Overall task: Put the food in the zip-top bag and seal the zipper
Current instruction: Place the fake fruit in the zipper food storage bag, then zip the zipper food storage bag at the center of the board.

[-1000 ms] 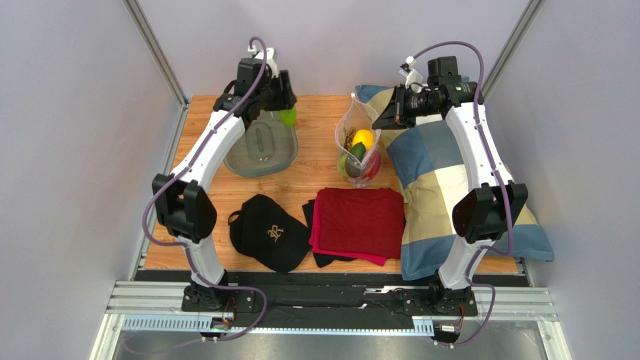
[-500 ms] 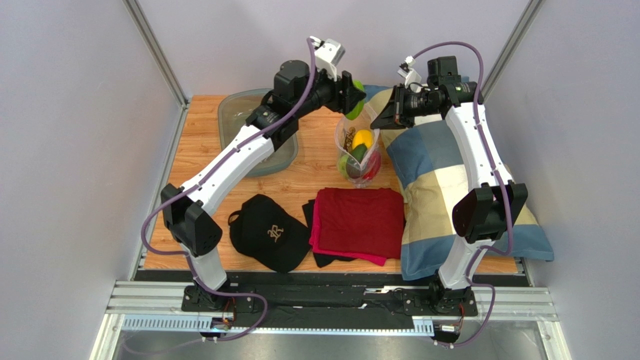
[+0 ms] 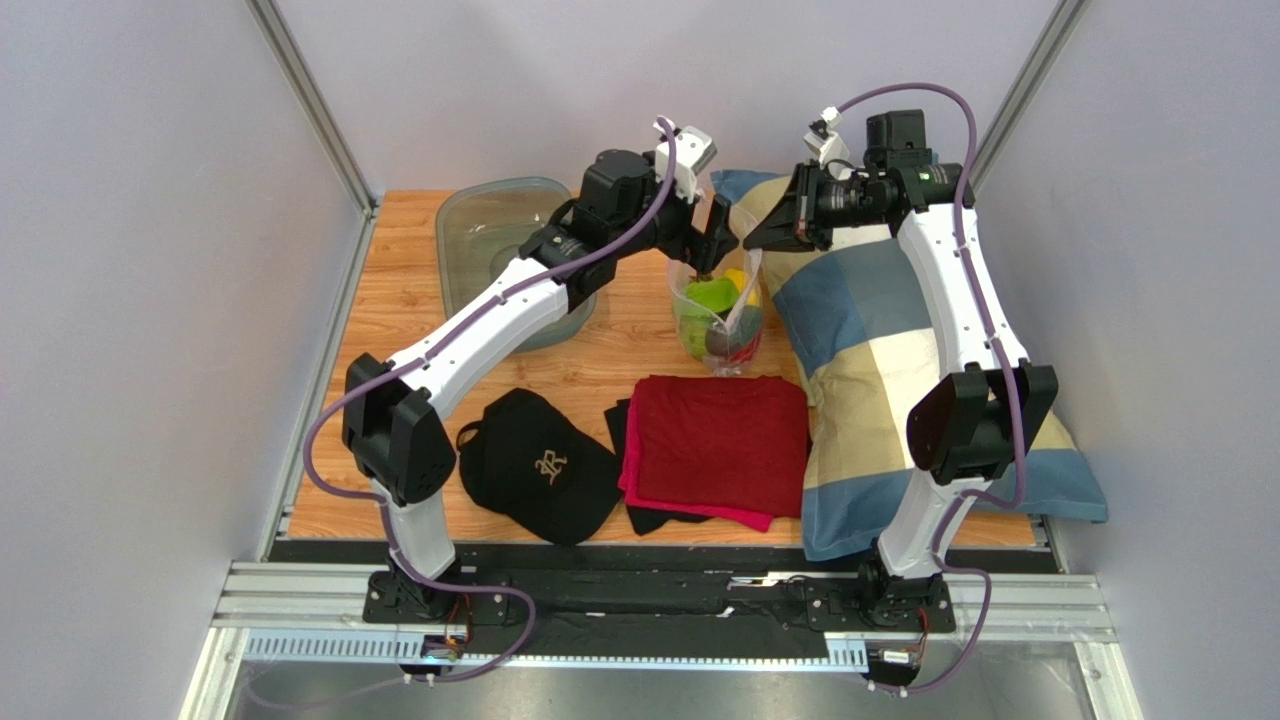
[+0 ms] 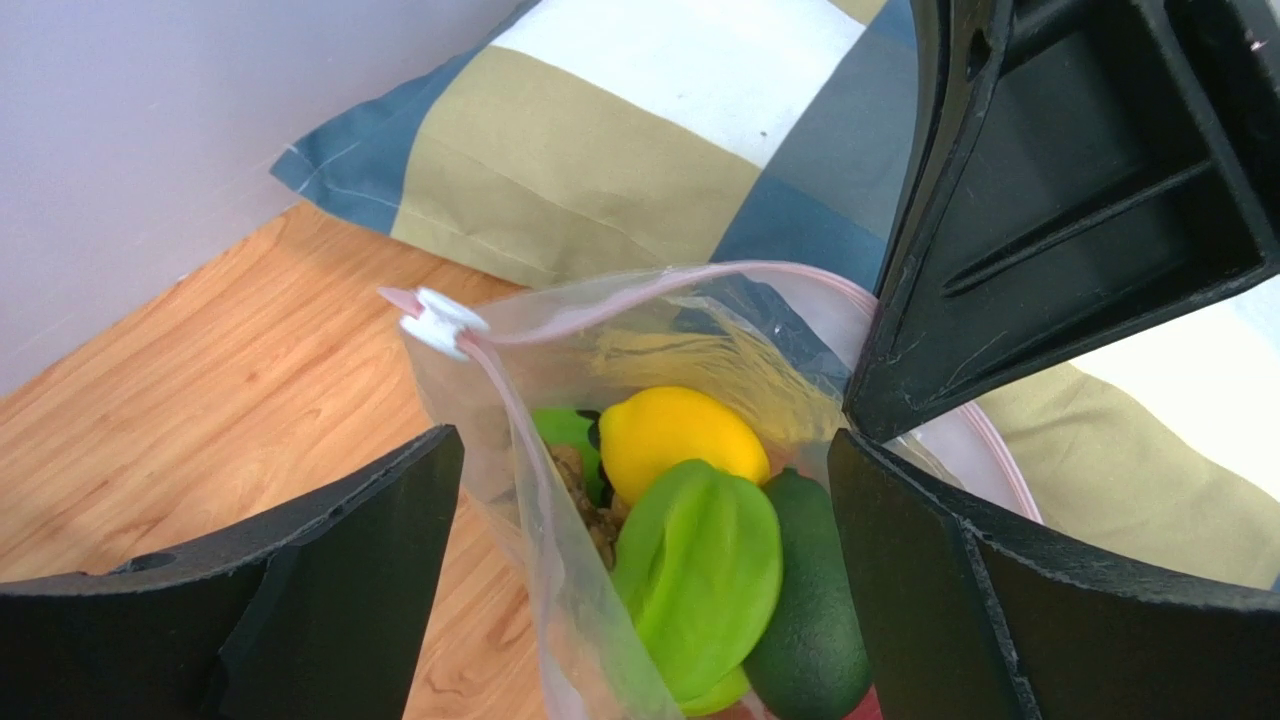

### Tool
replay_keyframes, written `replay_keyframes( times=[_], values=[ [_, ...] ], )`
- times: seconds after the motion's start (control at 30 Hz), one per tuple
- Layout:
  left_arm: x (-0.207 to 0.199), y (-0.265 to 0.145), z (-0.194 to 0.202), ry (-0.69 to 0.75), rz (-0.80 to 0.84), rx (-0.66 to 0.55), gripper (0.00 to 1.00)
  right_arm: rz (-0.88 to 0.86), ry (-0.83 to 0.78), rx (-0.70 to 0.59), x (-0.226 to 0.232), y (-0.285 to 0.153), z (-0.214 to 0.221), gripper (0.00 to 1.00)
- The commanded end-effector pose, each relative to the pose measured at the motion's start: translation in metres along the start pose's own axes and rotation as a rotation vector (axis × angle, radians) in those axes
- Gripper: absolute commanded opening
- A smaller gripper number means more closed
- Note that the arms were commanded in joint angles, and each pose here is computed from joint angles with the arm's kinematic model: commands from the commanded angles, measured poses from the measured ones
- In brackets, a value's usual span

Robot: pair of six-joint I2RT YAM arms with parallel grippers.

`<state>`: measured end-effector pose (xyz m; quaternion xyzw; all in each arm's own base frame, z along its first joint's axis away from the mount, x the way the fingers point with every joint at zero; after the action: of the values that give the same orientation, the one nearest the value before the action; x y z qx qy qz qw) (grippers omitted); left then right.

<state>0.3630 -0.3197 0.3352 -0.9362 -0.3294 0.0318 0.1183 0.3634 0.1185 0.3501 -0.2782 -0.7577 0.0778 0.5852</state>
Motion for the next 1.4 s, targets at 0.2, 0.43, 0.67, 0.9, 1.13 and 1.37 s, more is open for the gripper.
replay_keyframes(
  times=[0.2, 0.43, 0.67, 0.9, 1.13, 1.37],
  values=[
    [0.021, -0.031, -0.020, -0.172, -0.087, 0.070, 0.95, -0.084, -0.026, -0.001, 0.003, 0.000, -0.004, 0.00],
    [0.025, -0.022, -0.009, -0.533, 0.076, 0.111, 0.96, -0.064, -0.037, -0.006, -0.010, 0.007, 0.005, 0.00],
    [0.020, -0.007, 0.003, -0.685, 0.116, 0.143, 0.91, -0.049, -0.108, -0.009, -0.011, 0.016, 0.019, 0.00],
    [0.011, 0.001, 0.000, -0.688, 0.118, 0.148, 0.92, -0.032, -0.159, -0.004, -0.006, 0.031, 0.030, 0.00],
    [0.010, 0.008, 0.005, -0.734, 0.079, 0.170, 0.91, -0.027, -0.187, -0.004, 0.002, 0.045, 0.039, 0.00],
    [0.009, 0.014, 0.016, -0.727, 0.094, 0.207, 0.68, -0.028, -0.199, -0.050, 0.012, 0.047, 0.037, 0.02]
  ],
)
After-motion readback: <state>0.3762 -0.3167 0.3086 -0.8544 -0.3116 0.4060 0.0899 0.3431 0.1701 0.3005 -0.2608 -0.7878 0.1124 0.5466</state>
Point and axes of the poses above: each gripper's point midway between its finger pads, its own y axis out along the fingers, its own x axis along the line the jaws close on, z = x × y, the point moved 8 cm from there along -y, back along the fingers, and after that the axes turned 7 degrees about y, right-handed, at the moved point
